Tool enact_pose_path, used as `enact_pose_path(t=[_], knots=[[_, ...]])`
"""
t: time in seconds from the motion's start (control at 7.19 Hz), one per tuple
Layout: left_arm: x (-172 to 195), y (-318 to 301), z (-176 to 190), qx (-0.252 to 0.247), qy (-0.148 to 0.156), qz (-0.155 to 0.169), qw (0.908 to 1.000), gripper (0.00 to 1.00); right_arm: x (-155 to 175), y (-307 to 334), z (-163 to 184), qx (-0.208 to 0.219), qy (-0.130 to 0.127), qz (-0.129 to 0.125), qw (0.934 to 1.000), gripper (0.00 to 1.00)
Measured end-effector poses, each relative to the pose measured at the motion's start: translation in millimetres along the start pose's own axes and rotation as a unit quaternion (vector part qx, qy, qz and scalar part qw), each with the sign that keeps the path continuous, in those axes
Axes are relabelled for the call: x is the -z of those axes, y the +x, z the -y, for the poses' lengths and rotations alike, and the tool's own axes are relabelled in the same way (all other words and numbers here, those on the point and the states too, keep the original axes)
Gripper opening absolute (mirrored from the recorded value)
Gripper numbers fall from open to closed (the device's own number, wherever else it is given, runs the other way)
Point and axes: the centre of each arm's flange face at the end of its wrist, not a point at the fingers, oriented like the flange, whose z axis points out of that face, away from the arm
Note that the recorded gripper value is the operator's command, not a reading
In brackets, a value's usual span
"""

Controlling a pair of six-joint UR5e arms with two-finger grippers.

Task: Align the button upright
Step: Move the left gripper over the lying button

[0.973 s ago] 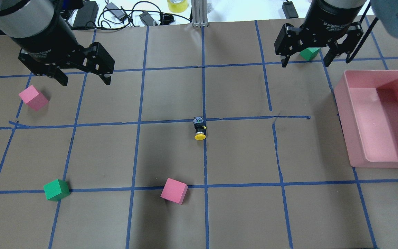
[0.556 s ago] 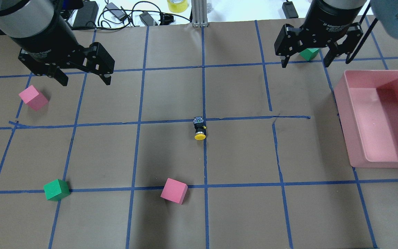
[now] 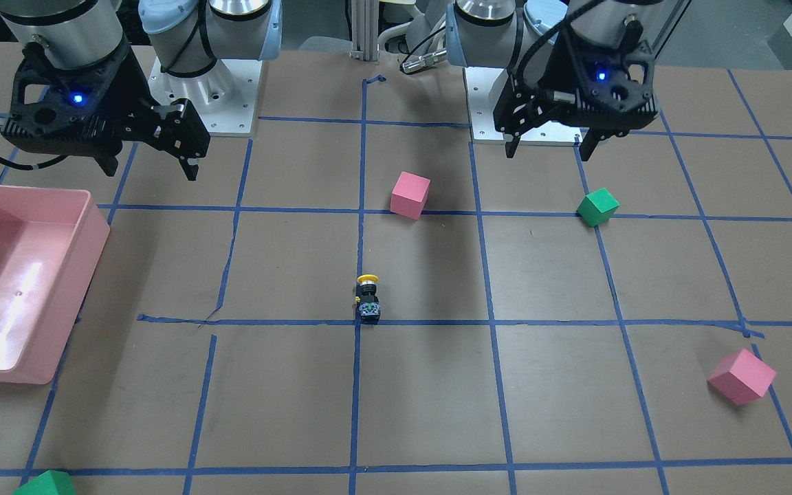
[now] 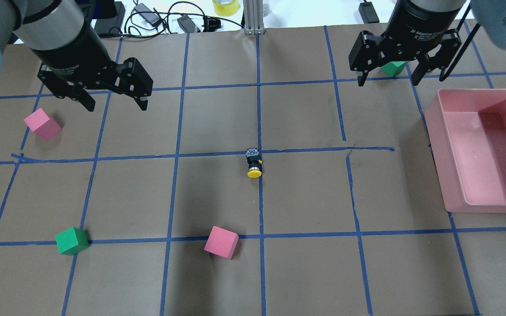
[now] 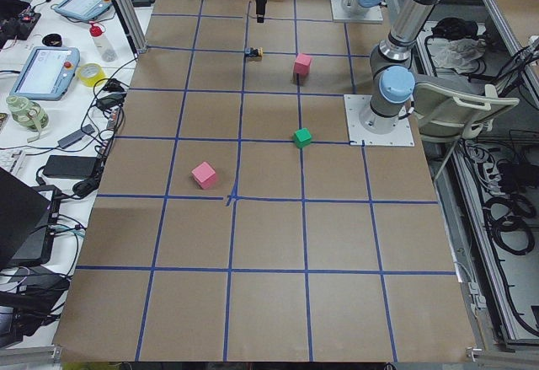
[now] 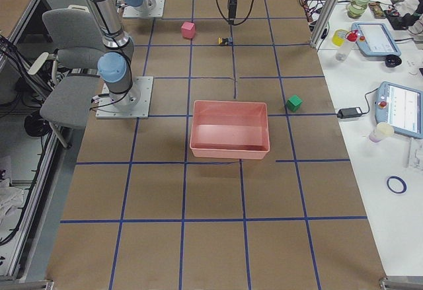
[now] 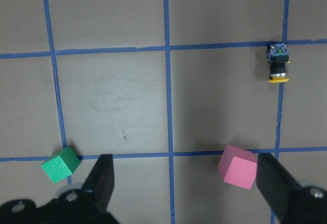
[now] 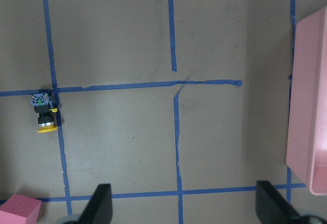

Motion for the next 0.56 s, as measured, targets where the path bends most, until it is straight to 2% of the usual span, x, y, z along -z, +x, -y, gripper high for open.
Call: enact_pose_path(t=[0.14, 0.28, 0.56], knots=[[-18, 9, -7, 0.026, 0.000, 0.001, 0.9997, 1.00, 0, 0, 0, 0.000, 0.000, 0.000, 1.0000, 1.00], [-37, 24, -15, 0.050, 0.016, 0.000, 0.9986, 1.00, -1, 0, 0, 0.000, -0.001, 0.000, 1.0000, 1.00], [-85, 76, -37, 0.064, 0.081, 0.005, 0.9947, 1.00, -3, 0, 0, 0.000, -0.003, 0.000, 1.0000, 1.00]])
